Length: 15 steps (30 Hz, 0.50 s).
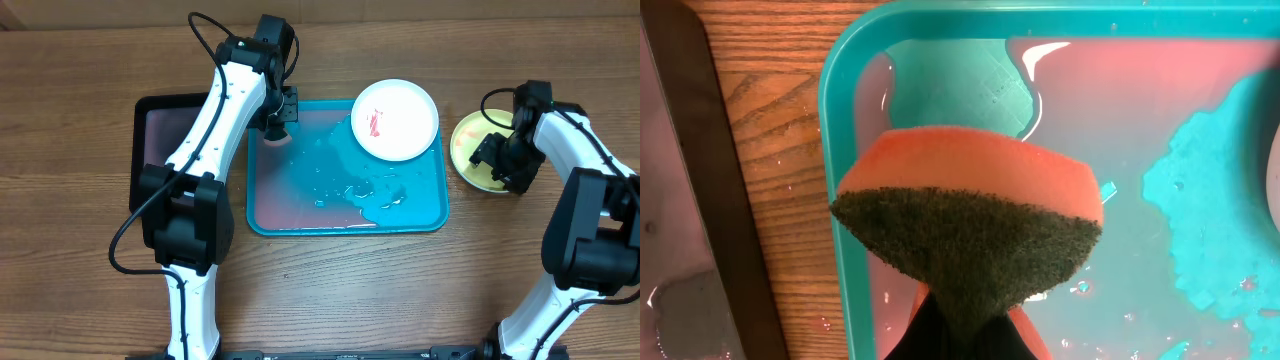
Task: Clean dirty plates on tray and stack at the side
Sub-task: 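Release the yellow plate and move the right gripper back toward the tray, then grasp the white plate rim with right gripper and drag it left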
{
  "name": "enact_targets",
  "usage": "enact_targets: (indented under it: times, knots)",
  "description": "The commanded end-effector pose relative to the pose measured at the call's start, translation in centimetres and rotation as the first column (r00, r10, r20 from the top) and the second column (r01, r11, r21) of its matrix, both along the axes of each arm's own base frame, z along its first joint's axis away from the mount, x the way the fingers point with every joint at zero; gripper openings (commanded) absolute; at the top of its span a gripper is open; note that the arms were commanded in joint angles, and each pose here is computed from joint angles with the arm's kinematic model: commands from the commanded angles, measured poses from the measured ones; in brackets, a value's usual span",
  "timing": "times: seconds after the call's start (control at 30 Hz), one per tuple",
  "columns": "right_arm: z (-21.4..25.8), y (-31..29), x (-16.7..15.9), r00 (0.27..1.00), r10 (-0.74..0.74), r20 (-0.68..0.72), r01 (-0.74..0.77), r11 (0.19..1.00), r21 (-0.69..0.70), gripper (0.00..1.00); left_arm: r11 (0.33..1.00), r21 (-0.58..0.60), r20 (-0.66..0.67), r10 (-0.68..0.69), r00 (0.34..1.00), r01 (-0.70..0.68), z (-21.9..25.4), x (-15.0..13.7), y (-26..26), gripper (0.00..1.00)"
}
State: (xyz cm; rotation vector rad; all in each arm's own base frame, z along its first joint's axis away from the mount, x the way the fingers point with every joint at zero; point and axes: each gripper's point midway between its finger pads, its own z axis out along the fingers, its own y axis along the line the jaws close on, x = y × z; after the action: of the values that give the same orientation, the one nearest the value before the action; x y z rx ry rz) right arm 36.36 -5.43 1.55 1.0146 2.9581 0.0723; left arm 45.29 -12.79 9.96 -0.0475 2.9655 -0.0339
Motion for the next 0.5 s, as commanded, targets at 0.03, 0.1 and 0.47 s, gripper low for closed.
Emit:
enact_targets:
  times: [0.03,0.1,0.47]
  knots:
    - [8.1,2.5,4.7,0.955,0.161,0.249,-0.178,0.983,0.047,0.79,1.0,-0.007,-0.003,0.005,1.0,-0.005,0.1,-0.2,-0.4,0.04]
    - [9.5,4.2,5.6,0.933,0.192,0.303,-0.228,0.97,0.087,0.78,1.0,-0.007,-0.003,0.006,1.0,-0.006,0.1,-0.2,-0.4,0.04]
    - [5.9,10.9,5.7,0.943,0.18,0.281,-0.229,0.961,0.153,0.58,1.0,-0.008,0.001,0.004,1.0,-0.004,0.1,-0.2,-0.5,0.04]
